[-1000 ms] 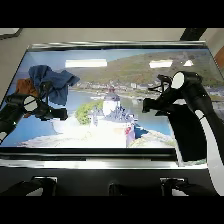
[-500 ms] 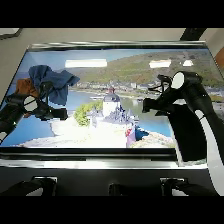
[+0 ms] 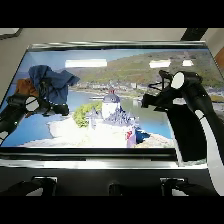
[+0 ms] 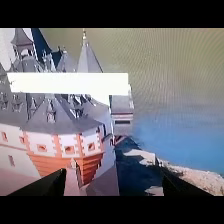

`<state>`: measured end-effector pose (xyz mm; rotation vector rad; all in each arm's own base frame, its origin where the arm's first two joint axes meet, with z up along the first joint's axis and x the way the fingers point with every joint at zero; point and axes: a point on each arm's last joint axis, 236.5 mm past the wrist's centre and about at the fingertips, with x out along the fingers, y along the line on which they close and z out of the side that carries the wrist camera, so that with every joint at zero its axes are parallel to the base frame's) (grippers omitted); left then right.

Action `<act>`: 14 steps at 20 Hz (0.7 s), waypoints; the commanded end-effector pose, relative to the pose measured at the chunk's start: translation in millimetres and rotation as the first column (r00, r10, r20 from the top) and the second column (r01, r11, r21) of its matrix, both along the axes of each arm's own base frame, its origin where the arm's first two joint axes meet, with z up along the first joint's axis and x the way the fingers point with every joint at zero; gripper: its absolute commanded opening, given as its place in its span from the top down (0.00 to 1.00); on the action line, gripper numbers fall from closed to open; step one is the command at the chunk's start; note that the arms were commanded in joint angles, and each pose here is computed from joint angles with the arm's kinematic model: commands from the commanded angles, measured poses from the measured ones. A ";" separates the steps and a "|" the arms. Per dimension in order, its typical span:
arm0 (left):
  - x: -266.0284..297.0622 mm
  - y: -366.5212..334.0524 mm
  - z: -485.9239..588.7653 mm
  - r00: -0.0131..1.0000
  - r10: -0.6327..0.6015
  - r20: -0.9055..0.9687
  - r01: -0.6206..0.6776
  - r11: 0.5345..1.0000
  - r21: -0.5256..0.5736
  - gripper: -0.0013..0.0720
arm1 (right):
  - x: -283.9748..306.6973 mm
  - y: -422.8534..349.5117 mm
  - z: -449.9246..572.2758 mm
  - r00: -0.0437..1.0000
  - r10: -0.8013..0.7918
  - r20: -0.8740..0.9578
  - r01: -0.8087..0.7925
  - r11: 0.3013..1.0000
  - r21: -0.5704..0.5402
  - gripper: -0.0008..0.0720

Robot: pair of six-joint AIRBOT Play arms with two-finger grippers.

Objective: Fold the shirts.

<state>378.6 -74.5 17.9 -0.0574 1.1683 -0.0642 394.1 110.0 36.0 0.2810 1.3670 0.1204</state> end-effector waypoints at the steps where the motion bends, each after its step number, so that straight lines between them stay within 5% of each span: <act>1: 17.8 -19.8 10.4 0.997 0.013 0.082 -0.005 0.996 -0.092 0.02 | 20.7 1.7 5.5 0.996 -0.021 0.087 0.020 1.000 0.014 0.05; 4: 62.1 3.6 40.4 0.966 0.039 0.257 -0.028 0.998 -0.047 0.01 | 34.8 2.6 10.5 0.988 -0.036 0.147 0.033 0.999 0.024 0.05; 6: 98.8 85.6 61.1 0.942 0.214 0.258 -0.214 0.976 -0.027 0.00 | 35.7 2.8 10.9 0.988 -0.037 0.151 0.034 0.999 0.026 0.05; 10: 92.9 265.6 26.3 0.799 0.601 -0.021 -0.599 0.792 -0.121 0.00 | 31.8 2.6 9.3 0.990 -0.029 0.135 0.026 0.999 0.022 0.05; 12: 60.9 308.5 -16.9 0.694 0.695 -0.191 -0.720 0.674 -0.164 0.00 | 31.9 2.6 9.4 0.990 -0.029 0.135 0.027 0.999 0.022 0.05; 14: 49.9 324.4 -46.4 0.652 0.709 -0.269 -0.758 0.616 -0.212 0.00 | 31.7 2.6 9.3 0.990 -0.029 0.135 0.026 0.999 0.022 0.05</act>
